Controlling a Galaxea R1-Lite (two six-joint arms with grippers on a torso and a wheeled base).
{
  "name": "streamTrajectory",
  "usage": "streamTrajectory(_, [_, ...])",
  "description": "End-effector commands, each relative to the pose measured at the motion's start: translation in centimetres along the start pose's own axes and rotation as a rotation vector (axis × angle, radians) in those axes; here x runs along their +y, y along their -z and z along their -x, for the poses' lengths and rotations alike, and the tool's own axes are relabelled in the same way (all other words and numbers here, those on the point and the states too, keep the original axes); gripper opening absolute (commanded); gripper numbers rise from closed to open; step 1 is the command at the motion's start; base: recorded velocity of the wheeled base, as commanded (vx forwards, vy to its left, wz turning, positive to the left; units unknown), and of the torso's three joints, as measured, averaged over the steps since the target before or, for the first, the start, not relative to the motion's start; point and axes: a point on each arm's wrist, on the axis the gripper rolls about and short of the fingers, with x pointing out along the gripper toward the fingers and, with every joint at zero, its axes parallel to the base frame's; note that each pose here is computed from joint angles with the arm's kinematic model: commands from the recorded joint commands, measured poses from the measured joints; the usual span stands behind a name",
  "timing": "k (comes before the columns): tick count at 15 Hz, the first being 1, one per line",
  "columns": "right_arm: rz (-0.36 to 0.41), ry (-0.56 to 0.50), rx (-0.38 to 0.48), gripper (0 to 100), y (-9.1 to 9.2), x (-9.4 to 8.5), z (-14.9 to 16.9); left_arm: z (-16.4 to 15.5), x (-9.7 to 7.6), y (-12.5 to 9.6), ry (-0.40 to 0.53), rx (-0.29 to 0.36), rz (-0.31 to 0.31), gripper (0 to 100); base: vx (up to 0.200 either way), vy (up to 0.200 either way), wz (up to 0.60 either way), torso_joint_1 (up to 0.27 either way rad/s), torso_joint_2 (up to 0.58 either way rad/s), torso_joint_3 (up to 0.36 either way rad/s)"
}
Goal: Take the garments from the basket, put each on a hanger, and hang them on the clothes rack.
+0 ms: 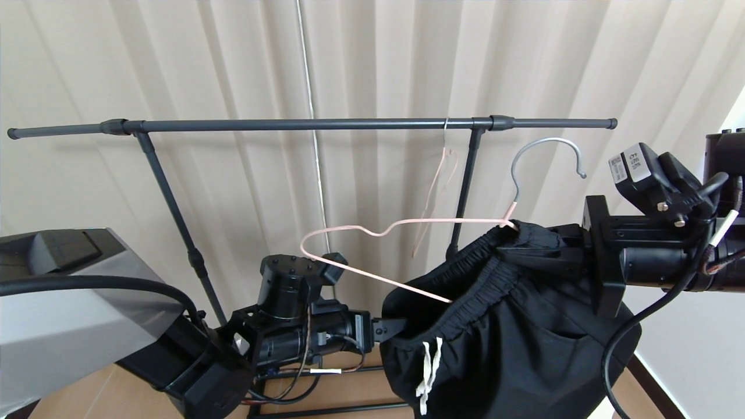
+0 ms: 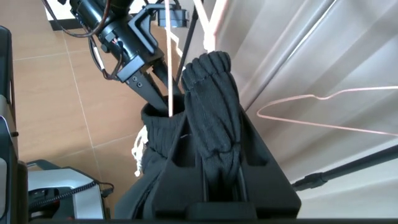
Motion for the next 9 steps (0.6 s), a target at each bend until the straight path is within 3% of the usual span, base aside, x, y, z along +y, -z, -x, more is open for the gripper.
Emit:
streamTrajectory(1, [0.004,0.004,-0.002,0,-0.1,0.0,0.1,-0.2,0.2,0.3,-0.004,0.009,0.002,0,0.000,0.000,0.00,0.000,0.00,0.000])
streamTrajectory(9, [-0.038,0.066,0.042,0,1.4,-2.5,-0.3,1.1,0.5,-1.3,-0.065,-0.074,-0.003,0,0.000,0.000,0.00,0.000,0.00,0.000])
